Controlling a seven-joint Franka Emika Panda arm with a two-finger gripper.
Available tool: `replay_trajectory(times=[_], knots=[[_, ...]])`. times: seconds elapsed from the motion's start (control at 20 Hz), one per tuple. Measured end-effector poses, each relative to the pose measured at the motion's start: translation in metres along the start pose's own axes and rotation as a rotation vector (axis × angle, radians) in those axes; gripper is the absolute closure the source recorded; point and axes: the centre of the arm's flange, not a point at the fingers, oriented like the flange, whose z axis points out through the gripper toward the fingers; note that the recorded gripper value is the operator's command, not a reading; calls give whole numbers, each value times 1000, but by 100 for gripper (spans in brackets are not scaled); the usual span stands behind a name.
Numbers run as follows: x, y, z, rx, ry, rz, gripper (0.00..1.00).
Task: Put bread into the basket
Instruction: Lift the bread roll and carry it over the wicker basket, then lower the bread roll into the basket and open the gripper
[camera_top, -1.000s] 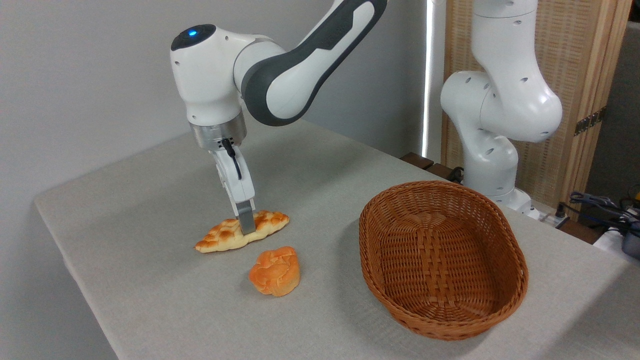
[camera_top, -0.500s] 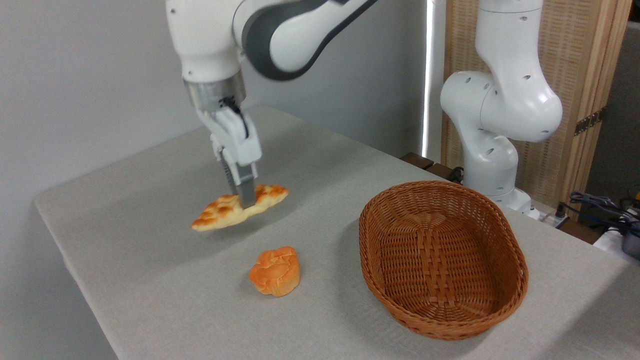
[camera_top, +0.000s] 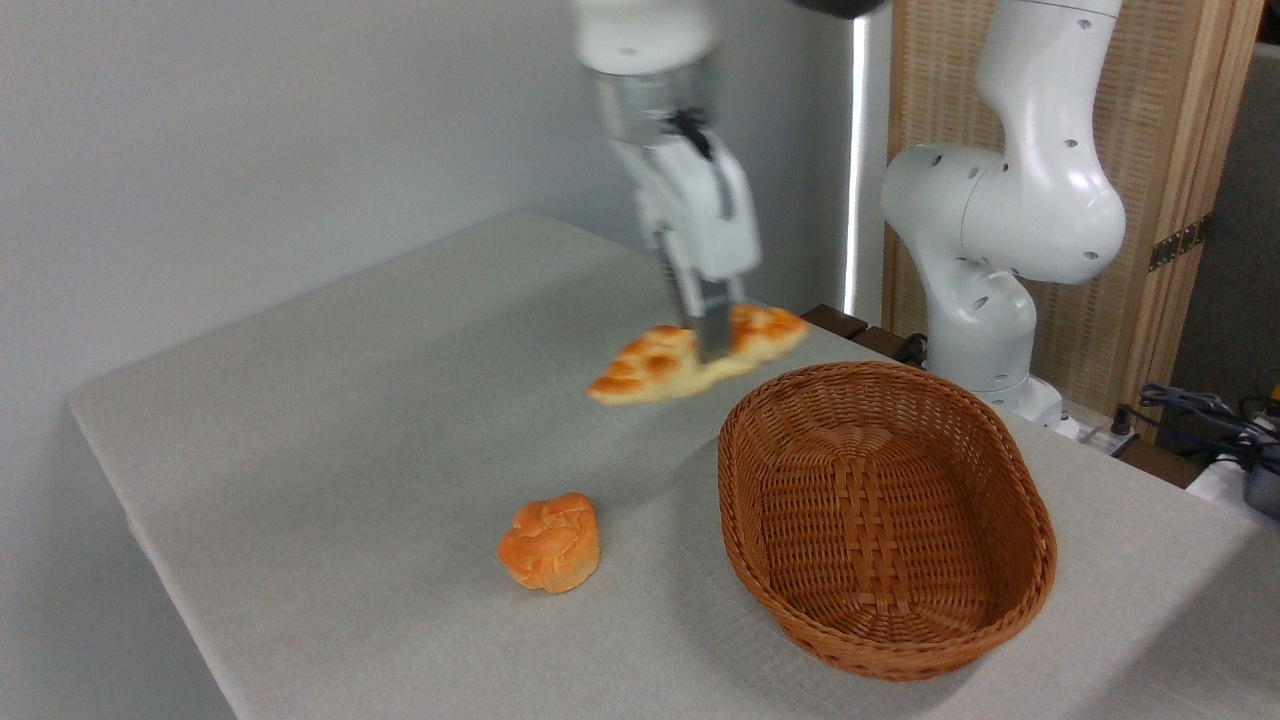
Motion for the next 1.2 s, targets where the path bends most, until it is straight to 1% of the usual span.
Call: replay_trajectory(times=[0.05,0.1,0.15,0.2,0.25,0.3,0.4,0.45,0.55,0.65,0.75,0.9,1.05,1.2], knots=[[-19,3,7,-9,-3,32,67],[-34,7,14,-19,-12,62,64],[-42,10,21,-28,-26,81,60],[-47,12,28,-37,-51,94,59],[-48,13,33,-44,-67,100,58],[-50,13,39,-56,-81,101,50],[-52,14,52,-80,-91,101,45],[-52,14,56,-87,-93,101,39],[-51,14,64,-91,-94,103,29],[-51,12,74,-82,-93,104,22],[-52,10,85,-85,-101,106,17],[-56,9,95,-92,-143,112,14],[-58,9,100,-100,-158,114,10],[-58,10,100,-100,-159,115,0]])
